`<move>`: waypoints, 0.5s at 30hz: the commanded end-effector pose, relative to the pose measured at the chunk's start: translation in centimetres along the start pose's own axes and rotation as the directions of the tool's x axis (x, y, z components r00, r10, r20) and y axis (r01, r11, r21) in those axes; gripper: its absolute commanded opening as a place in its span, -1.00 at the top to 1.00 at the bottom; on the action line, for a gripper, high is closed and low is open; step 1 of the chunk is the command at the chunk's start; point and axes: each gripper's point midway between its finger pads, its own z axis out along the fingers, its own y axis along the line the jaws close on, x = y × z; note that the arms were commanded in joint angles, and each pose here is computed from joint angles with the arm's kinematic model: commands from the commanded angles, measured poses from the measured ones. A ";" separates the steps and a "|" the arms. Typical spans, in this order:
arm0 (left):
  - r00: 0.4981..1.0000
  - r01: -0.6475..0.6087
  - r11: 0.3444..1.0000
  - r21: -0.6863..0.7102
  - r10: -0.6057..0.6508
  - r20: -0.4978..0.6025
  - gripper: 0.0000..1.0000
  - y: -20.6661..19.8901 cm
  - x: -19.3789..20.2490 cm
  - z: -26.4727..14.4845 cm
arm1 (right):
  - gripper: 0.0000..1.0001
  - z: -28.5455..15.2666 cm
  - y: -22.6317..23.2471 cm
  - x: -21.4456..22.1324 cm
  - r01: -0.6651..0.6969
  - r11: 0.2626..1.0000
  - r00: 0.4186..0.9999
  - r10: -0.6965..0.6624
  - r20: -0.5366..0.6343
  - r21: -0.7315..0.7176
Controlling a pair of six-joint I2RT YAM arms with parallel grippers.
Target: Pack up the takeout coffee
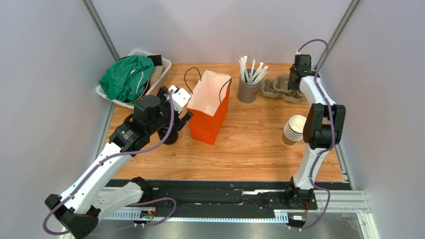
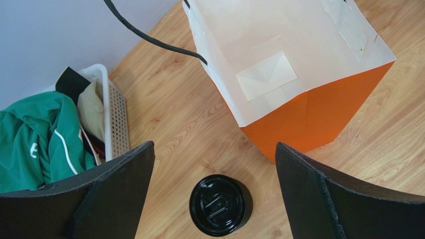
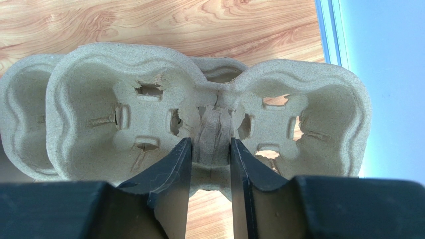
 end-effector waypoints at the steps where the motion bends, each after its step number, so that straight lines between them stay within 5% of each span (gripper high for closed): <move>1: 0.999 0.022 1.000 -0.008 -0.022 0.049 -0.98 0.3 -1.1 -0.2 | 0.34 0.4 0.3 0.0 -0.006 1.000 1.000 0.006 0.000 -0.011; 9: 0.999 0.024 1.000 -0.006 -0.023 0.049 -0.98 0.2 -1.1 -0.2 | 0.00 0.7 0.0 0.1 -0.007 1.000 1.000 0.007 -0.007 0.007; 15: 0.999 0.022 1.000 -0.001 -0.022 0.048 -0.98 0.1 -1.1 -0.1 | 0.01 1.1 0.1 0.1 -0.022 1.000 1.000 0.023 -0.011 0.014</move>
